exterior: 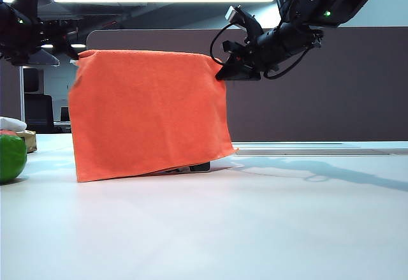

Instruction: Pick up the cloth from the table and use it to cover the mirror.

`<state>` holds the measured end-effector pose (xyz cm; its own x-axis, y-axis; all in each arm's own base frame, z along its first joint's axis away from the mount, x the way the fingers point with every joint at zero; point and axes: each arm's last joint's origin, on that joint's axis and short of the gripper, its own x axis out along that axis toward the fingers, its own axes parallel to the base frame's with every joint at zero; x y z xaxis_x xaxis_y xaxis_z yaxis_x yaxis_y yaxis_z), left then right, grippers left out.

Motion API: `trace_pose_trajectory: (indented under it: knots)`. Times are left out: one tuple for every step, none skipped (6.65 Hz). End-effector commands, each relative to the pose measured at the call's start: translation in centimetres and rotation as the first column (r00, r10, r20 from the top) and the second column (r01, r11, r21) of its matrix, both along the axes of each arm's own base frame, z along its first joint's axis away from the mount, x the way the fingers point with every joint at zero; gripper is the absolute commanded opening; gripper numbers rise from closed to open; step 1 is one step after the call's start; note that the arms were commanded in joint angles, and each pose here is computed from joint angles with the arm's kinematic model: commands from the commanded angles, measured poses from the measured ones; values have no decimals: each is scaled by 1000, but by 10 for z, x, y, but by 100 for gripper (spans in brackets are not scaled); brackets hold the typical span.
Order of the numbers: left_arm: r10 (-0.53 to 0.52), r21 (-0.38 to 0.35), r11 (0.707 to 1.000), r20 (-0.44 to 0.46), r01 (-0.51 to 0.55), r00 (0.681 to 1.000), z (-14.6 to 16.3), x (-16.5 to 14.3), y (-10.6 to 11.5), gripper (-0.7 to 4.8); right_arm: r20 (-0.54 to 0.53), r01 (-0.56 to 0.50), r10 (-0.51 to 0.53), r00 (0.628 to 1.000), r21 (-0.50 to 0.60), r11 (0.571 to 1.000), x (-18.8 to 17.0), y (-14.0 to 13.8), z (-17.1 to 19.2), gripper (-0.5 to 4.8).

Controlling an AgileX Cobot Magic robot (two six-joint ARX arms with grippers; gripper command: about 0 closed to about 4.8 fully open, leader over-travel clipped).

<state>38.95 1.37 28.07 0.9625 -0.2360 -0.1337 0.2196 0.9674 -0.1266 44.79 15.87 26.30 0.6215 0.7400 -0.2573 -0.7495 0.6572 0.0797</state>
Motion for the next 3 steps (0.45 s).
trace_pose_trajectory:
  knots:
    - [52, 2, 999, 19, -52, 998, 4, -1, 10, 247, -23, 0, 0, 1000, -11, 1000, -2, -1, 0, -1]
    - [61, 3, 998, 7, -61, 998, 3, -1, 12, 247, -59, 2, -3, 998, -23, 1000, -3, -1, -3, -1]
    - [60, 5, 998, -33, -60, 998, -1, -2, 12, 247, -65, 21, -23, 998, -33, 999, -3, -1, -4, -1]
